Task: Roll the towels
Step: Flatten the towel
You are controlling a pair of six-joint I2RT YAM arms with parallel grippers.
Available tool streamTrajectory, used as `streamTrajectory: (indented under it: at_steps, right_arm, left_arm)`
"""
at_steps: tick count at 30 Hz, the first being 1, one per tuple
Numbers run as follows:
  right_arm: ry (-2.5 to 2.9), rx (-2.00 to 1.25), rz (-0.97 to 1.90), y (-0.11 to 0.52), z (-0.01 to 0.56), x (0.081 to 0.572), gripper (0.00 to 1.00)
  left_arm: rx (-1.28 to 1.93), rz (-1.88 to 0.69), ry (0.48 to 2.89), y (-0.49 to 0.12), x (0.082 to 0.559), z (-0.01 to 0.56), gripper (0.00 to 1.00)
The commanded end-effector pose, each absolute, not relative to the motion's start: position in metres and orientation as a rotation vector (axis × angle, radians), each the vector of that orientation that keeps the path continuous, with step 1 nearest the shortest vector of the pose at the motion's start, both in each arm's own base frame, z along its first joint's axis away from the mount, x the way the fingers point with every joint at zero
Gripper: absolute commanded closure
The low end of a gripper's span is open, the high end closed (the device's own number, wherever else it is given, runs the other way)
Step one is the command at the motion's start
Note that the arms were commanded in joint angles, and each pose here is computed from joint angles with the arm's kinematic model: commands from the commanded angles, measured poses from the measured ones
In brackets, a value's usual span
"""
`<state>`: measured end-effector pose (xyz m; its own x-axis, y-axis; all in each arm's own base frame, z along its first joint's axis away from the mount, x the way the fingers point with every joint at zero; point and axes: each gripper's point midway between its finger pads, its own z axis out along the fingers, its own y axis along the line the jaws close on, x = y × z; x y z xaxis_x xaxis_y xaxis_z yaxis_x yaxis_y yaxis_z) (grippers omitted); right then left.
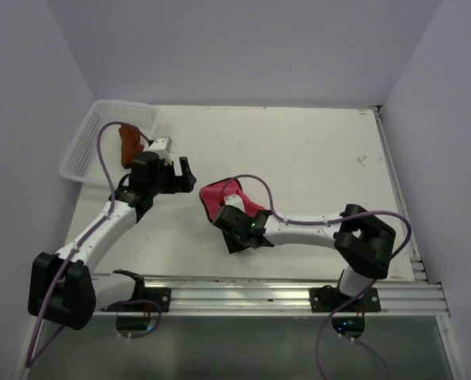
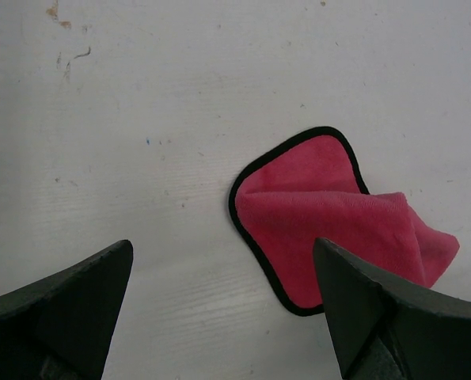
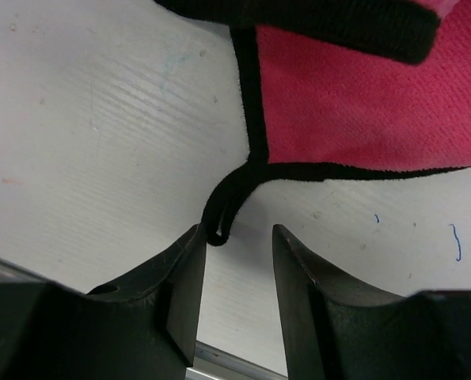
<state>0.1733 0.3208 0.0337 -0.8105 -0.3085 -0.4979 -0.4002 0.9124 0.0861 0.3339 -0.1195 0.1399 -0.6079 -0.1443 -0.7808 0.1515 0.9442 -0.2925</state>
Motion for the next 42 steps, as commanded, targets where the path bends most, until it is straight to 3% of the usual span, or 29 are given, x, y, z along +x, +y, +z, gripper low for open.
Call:
streamTrajectory:
  at_steps: [1, 6, 7, 14, 19, 24, 33, 42]
  right_arm:
    - [2.578, -0.448, 0.273, 0.331, 0.035, 0.178, 0.57]
    - [2.598, -0.463, 0.243, 0.329, 0.026, 0.176, 0.6]
    - [2.599, -0.463, 0.233, 0.327, 0.025, 0.176, 0.68]
    - [2.596, -0.461, 0.23, 0.321, 0.029, 0.173, 0.87]
    - [2.637, -0.432, 0.315, 0.312, 0.023, 0.162, 1.0]
    - [2.655, -0.294, 0.393, 0.284, 0.029, 0.177, 1.0]
    - [2.651, -0.184, 0.469, 0.229, 0.06, 0.203, 1.0]
    - [2.647, -0.068, 0.519, 0.201, 0.067, 0.213, 1.0]
  left_arm:
    - [0.021, -0.413, 2.137, -0.12, 0.337, 0.151, 0.0]
    - [0.023, -0.421, 2.133, -0.121, 0.337, 0.152, 0.0]
    - [0.022, -0.42, 2.133, -0.121, 0.337, 0.152, 0.01]
    - [0.042, -0.448, 2.13, -0.125, 0.337, 0.152, 0.04]
    - [0.105, -0.499, 2.12, -0.135, 0.333, 0.155, 0.16]
    - [0.232, -0.544, 2.108, -0.161, 0.322, 0.156, 0.28]
    - [0.532, -0.548, 2.127, -0.224, 0.287, 0.133, 0.37]
    - [0.81, -0.529, 2.16, -0.282, 0.256, 0.099, 0.4]
